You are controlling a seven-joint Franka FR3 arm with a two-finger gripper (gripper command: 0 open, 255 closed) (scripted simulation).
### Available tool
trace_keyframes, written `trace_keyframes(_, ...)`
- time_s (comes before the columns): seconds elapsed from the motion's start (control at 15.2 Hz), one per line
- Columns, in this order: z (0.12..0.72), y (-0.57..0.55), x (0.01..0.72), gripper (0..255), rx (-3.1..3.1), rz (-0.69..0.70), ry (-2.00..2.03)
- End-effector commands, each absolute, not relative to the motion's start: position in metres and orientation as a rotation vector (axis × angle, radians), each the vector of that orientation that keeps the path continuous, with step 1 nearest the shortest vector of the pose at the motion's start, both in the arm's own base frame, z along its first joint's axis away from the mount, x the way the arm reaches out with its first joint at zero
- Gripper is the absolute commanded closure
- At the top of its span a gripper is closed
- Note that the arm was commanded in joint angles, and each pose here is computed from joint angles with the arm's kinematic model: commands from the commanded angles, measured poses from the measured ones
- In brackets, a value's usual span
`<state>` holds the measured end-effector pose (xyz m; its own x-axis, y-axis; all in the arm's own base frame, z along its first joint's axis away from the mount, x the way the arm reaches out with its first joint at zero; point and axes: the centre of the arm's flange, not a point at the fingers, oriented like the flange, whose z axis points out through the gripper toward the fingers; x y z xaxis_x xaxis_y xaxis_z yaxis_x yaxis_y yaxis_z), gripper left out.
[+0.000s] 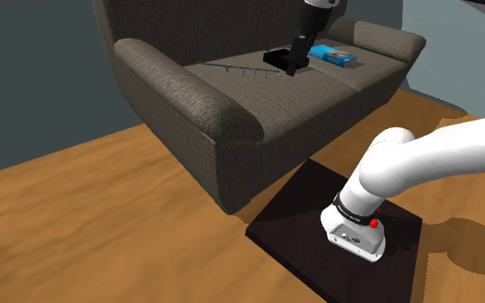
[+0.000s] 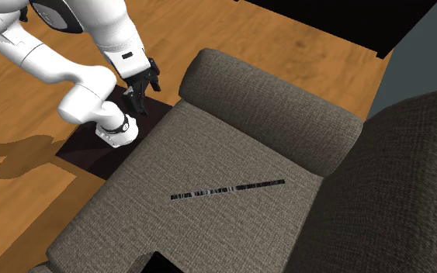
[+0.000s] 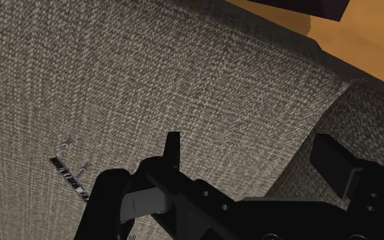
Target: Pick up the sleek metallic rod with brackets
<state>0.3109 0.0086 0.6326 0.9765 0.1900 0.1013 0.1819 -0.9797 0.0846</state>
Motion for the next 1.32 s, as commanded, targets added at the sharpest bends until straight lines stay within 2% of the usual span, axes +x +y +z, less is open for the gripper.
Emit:
trace_keyframes(0.0,0.633,0.009,0.311,0,3.049,0.167,0.287)
trace_keyframes(1.25,0.576,-0.092,0.549,0,3.012,0.005,0.711)
